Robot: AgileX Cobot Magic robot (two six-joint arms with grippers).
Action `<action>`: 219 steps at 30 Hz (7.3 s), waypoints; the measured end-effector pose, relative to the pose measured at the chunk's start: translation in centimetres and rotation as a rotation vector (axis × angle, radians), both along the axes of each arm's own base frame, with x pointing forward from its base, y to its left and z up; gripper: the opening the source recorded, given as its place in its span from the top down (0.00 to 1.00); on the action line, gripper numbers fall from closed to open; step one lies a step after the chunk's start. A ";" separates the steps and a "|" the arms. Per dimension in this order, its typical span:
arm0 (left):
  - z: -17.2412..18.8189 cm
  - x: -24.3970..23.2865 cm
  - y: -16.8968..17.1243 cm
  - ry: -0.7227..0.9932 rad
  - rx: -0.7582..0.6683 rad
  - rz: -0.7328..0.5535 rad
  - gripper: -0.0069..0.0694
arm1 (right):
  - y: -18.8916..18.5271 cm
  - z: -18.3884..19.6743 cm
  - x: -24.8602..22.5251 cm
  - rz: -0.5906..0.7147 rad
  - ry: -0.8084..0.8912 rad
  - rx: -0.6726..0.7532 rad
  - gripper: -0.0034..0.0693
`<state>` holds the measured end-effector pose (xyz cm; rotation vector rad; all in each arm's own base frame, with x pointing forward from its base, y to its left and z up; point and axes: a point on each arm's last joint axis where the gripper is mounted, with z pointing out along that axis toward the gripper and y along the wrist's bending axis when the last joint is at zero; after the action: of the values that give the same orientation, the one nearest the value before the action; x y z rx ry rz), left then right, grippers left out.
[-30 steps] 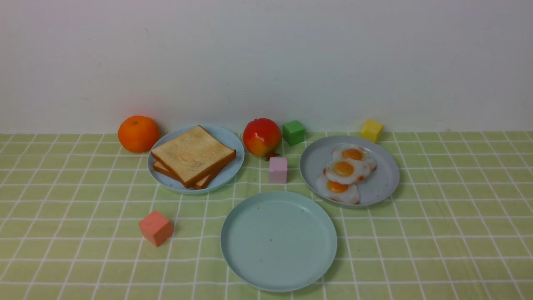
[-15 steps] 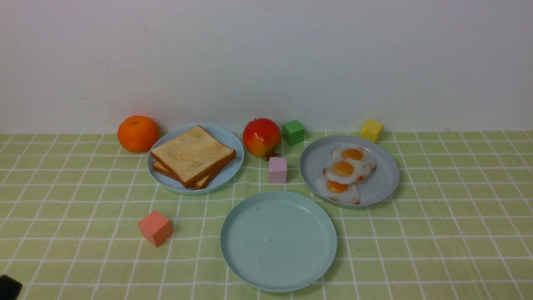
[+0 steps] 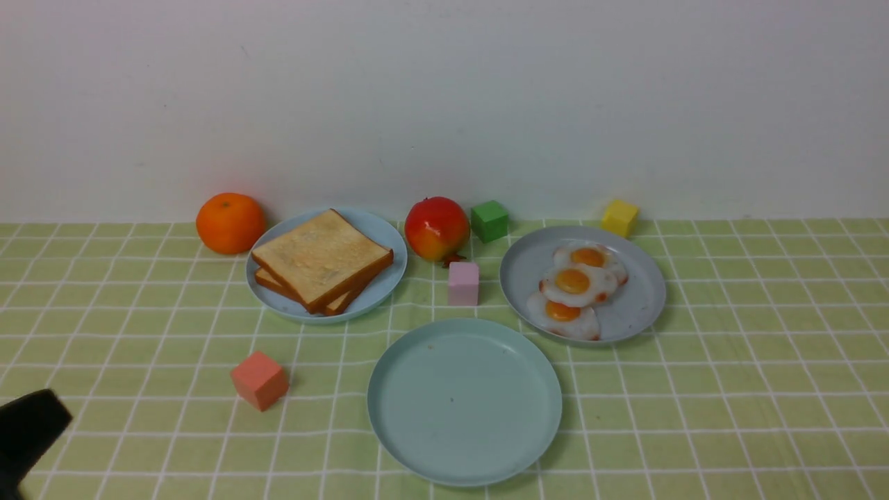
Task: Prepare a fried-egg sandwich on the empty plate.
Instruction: Use the left arm to grab a slice of bread, then use the left arm to put a slice of bread into the empty plate in the middle, then use the right arm to grab a fried egg
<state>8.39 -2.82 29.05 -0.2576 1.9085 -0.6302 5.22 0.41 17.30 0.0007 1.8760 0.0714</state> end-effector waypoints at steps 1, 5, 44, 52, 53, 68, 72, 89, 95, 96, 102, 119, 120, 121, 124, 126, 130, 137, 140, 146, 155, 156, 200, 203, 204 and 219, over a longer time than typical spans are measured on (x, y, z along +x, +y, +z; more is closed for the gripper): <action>0.8 0.7 -0.5 0.054 0.067 -0.067 0.93 | 0.0 0.0 0.0 0.000 0.000 0.000 0.62; 2.9 2.7 -2.1 0.195 0.221 -0.277 0.93 | 0.0 0.1 0.0 -0.002 -0.005 0.017 0.62; -7.8 36.6 -10.2 0.479 0.823 -0.517 0.49 | 3.1 18.9 -0.5 0.402 0.390 0.062 0.78; -9.2 37.7 -10.3 0.419 0.854 -0.499 0.39 | 3.2 19.0 -0.1 0.402 0.396 0.056 0.97; -9.5 37.8 -10.4 0.414 0.863 -0.506 0.39 | 3.2 19.0 0.0 0.402 0.397 0.055 0.97; -10.4 37.9 -10.6 0.394 0.911 -0.586 0.38 | 3.2 19.0 -0.1 0.403 0.399 0.054 0.96; -11.8 38.3 -10.7 0.405 0.912 -0.591 0.38 | 3.2 19.0 -0.1 0.403 0.400 0.054 0.96; -10.7 38.0 -10.7 0.410 0.925 -0.602 0.88 | 3.2 18.9 -0.2 0.406 0.412 0.052 0.95; -5.5 36.6 -10.3 0.369 0.905 -0.566 0.87 | 3.2 18.8 -0.3 0.411 0.436 0.048 0.94; -5.3 36.5 -10.2 0.372 0.899 -0.562 0.87 | 3.2 18.8 -0.3 0.412 0.439 0.048 0.94; 1.1 32.5 -12.1 0.363 0.843 -0.529 0.87 | 3.2 18.6 -0.5 0.416 0.461 0.043 0.94; 1.1 20.8 -19.9 0.379 0.926 -0.670 0.87 | 2.0 18.7 -3.1 0.371 0.383 -0.031 0.93; 0.6 20.4 -20.2 0.382 0.932 -0.685 0.87 | 2.0 18.7 -3.1 0.370 0.381 -0.031 0.93; -0.1 19.9 -20.5 0.386 0.938 -0.703 0.87 | 2.0 18.7 -3.1 0.370 0.383 -0.033 0.93; -1.5 19.3 -21.3 0.400 0.934 -0.737 0.87 | 2.0 18.7 -3.1 0.369 0.381 -0.033 0.93; -2.2 19.4 -21.8 0.391 0.921 -0.746 0.87 | 2.0 18.7 -3.1 0.368 0.379 -0.034 0.93; -3.3 19.9 -22.7 0.381 0.874 -0.757 0.87 | 2.0 18.7 -3.1 0.369 0.378 -0.034 0.93; -6.0 20.5 -24.2 0.369 0.863 -0.843 0.87 | 2.0 18.7 -3.1 0.370 0.378 -0.032 0.93; -7.0 20.9 -24.5 0.352 0.891 -0.875 0.87 | 2.0 18.7 -3.1 0.371 0.378 -0.032 0.93; -8.1 21.2 -24.8 0.329 0.938 -0.907 0.87 | 2.0 18.7 -3.1 0.373 0.378 -0.030 0.93; -8.6 21.2 -24.7 0.361 0.950 -0.919 0.58 | 2.1 18.7 -3.1 0.381 0.378 -0.021 0.93; -8.7 21.1 -24.6 0.378 0.953 -0.922 0.50 | 2.2 18.7 -3.1 0.381 0.378 -0.020 0.92; 6.0 -0.8 -4.5 -0.310 0.303 -0.542 0.93 | 5.1 4.1 35.8 0.044 0.811 0.625 0.45; 6.0 -0.8 -4.6 -0.305 0.298 -0.544 0.93 | 5.2 3.2 37.2 0.066 0.825 0.662 0.45; 6.0 -0.7 -4.6 -0.305 0.296 -0.544 0.93 | 5.3 2.7 37.7 0.070 0.831 0.673 0.45; 6.1 -0.7 -4.6 -0.311 0.290 -0.541 0.93 | 5.6 -2.0 39.9 0.044 0.851 0.752 0.45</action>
<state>7.68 -7.44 35.15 0.5317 1.7351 -0.6859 45.15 5.99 15.27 0.5845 2.5725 0.9228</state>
